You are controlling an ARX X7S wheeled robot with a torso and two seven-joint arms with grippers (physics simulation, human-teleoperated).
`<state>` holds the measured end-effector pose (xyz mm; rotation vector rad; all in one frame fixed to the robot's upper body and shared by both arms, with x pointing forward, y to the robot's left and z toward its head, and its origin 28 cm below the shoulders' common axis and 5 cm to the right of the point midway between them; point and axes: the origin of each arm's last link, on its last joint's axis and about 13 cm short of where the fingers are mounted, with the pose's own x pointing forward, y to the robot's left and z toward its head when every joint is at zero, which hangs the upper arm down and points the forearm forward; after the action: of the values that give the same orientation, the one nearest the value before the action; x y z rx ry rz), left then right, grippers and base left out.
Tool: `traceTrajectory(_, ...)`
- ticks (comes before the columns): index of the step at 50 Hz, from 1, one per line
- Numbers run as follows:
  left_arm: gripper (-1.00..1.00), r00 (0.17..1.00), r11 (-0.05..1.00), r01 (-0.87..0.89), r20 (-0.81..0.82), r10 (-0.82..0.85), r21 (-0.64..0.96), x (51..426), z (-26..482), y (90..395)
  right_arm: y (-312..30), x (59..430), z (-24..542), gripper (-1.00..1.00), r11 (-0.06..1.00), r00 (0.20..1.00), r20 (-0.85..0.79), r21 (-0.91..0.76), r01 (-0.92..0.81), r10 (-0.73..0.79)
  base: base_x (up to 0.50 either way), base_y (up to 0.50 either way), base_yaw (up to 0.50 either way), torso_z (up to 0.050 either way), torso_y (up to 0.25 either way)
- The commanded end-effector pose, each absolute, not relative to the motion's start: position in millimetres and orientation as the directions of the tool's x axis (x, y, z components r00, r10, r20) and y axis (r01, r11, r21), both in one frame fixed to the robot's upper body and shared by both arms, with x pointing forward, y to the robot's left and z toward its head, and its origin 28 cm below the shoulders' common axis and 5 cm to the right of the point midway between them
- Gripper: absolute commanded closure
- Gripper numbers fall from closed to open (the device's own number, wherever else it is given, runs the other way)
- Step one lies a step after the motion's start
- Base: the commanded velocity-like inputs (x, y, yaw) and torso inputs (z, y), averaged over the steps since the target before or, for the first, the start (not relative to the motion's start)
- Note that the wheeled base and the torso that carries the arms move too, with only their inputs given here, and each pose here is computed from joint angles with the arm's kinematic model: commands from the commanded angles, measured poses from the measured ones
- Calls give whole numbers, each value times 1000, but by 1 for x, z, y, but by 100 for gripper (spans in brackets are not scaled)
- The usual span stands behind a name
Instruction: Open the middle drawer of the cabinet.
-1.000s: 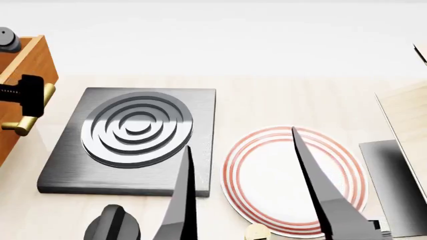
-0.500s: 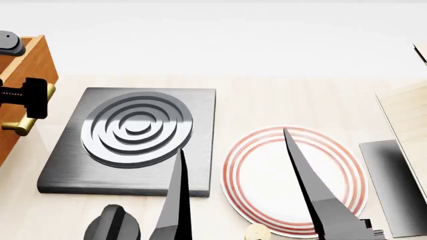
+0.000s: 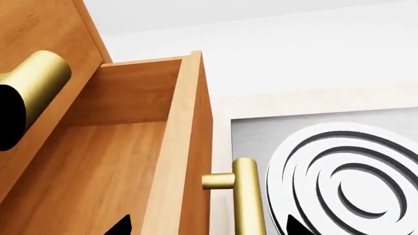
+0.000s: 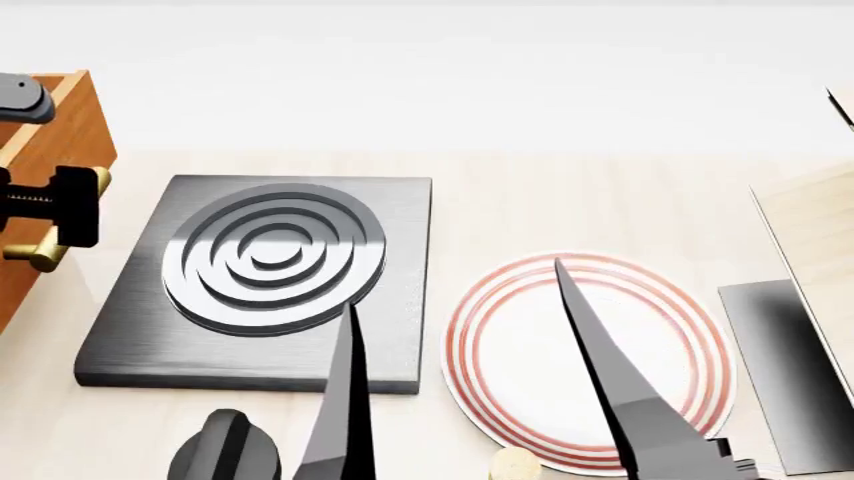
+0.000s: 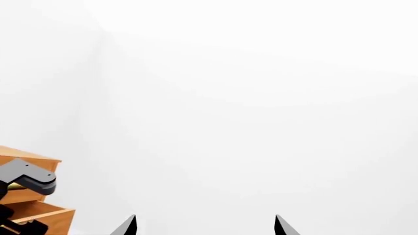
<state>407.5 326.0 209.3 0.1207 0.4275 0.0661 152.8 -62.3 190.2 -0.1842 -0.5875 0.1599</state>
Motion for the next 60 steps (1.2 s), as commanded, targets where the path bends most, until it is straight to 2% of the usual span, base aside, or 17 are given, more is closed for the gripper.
traceTrajectory(1, -100, 902, 991, -41, -422, 91, 126, 406, 203, 326, -62, 152, 190, -100, 970, 821, 532, -221, -102, 207, 0, 0, 0, 0, 0)
traceTrajectory(20, -100, 902, 993, -14, -427, 62, 114, 407, 197, 320, -61, 152, 190, -100, 968, 819, 531, -226, -109, 216, 0, 0, 0, 0, 0)
traceTrajectory(43, -100, 912, 990, 112, -404, -69, 84, 401, 202, 286, -60, 152, 190, -100, 965, 817, 529, -237, -114, 227, 0, 0, 0, 0, 0)
traceTrajectory(60, -100, 920, 987, 140, -379, -101, 75, 394, 211, 268, -60, 152, 190, -100, 964, 816, 530, -238, -119, 232, -1, 0, 1, 0, 2)
